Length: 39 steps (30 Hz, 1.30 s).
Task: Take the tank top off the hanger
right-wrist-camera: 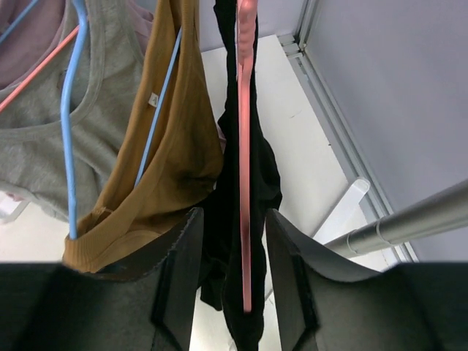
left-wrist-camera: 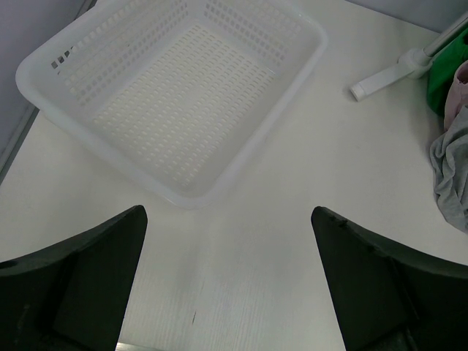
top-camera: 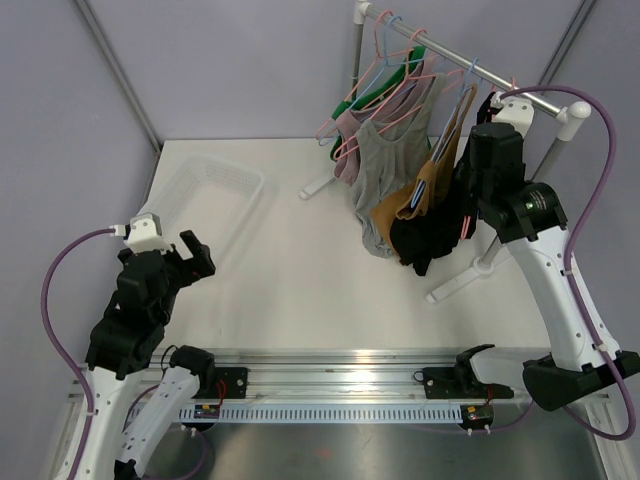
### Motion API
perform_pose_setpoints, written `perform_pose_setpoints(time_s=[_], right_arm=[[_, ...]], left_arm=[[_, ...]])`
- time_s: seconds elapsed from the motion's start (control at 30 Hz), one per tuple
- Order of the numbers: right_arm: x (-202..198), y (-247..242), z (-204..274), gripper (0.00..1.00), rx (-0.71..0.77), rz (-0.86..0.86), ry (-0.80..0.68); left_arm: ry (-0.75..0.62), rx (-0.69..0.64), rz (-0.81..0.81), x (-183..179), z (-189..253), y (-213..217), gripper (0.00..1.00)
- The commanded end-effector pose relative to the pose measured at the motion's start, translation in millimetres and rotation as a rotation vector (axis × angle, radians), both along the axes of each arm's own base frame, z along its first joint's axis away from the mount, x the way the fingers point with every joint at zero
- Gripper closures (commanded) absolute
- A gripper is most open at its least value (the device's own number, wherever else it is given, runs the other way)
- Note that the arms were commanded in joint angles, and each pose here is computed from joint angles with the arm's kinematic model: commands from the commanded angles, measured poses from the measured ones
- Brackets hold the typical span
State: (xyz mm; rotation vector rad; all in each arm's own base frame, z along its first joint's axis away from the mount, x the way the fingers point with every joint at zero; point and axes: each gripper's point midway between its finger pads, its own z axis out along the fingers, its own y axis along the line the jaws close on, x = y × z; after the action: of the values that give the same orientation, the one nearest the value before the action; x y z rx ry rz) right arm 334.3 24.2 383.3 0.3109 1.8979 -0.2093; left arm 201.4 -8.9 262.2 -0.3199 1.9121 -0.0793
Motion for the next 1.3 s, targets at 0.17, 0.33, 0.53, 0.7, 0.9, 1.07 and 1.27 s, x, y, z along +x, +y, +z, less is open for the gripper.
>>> perform_pose_setpoints(time_s=[0.17,0.33,0.53,0.7,0.9,1.07,1.27], right_arm=[[14,-23,7,0.67,-0.041,-0.115,-0.062],[13,-23,7,0.83,-0.038,-0.110,-0.075],[6,-26,18,1.00,-0.038,-0.109,-0.116],[-3,-25,45,1.00,-0.014,-0.084,-0.172],[-14,-23,72,1.00,0.011,-0.045,-0.218],[-32,-17,85,1.00,0.061,0.019,-0.235],[-68,4,81,1.00,0.135,0.191,-0.211]], left_arm=[[-0.029,-0.015,-0.027,6,5,-7,0.01],[-0.027,-0.016,-0.027,6,5,-7,0.01],[-0.027,-0.015,-0.027,6,5,-7,0.01],[-0.022,-0.015,-0.031,7,4,-8,0.01],[-0.024,-0.015,-0.030,7,4,-8,0.01],[-0.027,-0.016,-0.027,6,5,-7,0.01],[-0.029,-0.012,-0.010,7,6,-4,0.01]])
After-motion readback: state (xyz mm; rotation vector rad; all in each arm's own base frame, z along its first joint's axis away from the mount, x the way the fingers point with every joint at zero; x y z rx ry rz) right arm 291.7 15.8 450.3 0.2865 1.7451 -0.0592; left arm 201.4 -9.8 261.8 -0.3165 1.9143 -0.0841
